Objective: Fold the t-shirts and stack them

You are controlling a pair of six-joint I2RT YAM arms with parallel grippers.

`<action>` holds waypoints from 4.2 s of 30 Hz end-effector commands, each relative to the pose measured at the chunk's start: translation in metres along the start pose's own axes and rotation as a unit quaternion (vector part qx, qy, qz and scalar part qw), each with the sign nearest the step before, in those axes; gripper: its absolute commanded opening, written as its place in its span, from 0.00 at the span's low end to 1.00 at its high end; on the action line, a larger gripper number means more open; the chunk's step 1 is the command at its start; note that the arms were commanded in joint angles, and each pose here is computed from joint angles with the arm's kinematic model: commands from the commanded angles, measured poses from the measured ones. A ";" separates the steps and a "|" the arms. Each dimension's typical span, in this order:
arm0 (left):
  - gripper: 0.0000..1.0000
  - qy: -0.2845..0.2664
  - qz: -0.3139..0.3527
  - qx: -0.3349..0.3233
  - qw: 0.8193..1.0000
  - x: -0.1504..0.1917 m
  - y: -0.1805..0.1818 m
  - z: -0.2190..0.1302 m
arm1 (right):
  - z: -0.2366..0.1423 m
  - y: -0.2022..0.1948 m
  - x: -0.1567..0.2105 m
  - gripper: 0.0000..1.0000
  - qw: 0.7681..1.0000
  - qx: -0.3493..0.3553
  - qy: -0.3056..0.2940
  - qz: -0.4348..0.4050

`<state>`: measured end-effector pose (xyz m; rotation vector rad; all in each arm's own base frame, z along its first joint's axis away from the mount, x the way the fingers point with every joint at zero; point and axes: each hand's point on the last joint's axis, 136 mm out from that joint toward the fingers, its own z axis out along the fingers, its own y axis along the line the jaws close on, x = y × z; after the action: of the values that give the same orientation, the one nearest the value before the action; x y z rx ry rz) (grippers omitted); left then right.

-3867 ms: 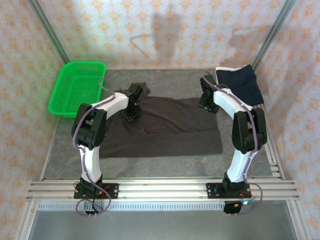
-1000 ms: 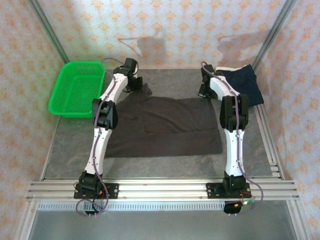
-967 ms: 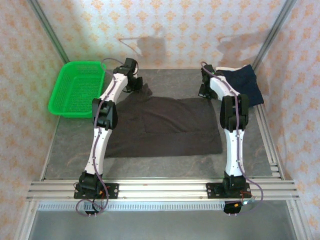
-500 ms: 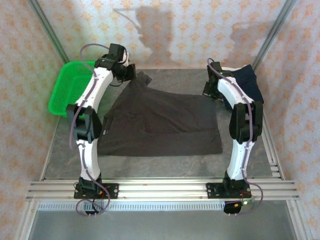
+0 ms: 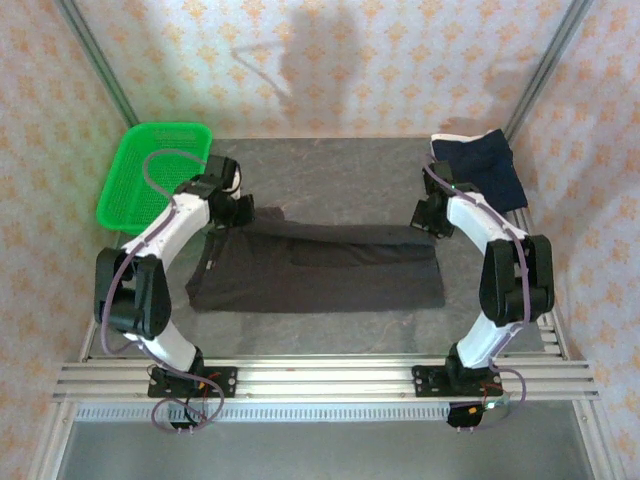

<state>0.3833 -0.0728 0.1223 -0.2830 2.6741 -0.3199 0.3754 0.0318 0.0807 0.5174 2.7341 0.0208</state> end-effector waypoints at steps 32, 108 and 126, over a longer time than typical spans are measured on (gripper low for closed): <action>0.72 0.025 -0.018 -0.018 0.999 0.051 -0.004 0.023 | 0.007 -0.021 0.030 0.47 0.998 0.032 0.025 0.039; 0.00 -0.027 -0.031 -0.064 0.997 0.084 0.012 0.011 | 0.018 -0.046 0.000 0.10 0.998 0.010 0.024 0.055; 0.57 -0.034 -0.050 -0.050 0.997 0.096 0.010 -0.022 | -0.026 -0.042 0.020 0.36 0.996 -0.020 -0.011 0.083</action>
<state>0.2835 -0.0884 0.0874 -0.4545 2.6392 -0.2525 0.3292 -0.0155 0.0878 0.7337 2.7036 -0.0055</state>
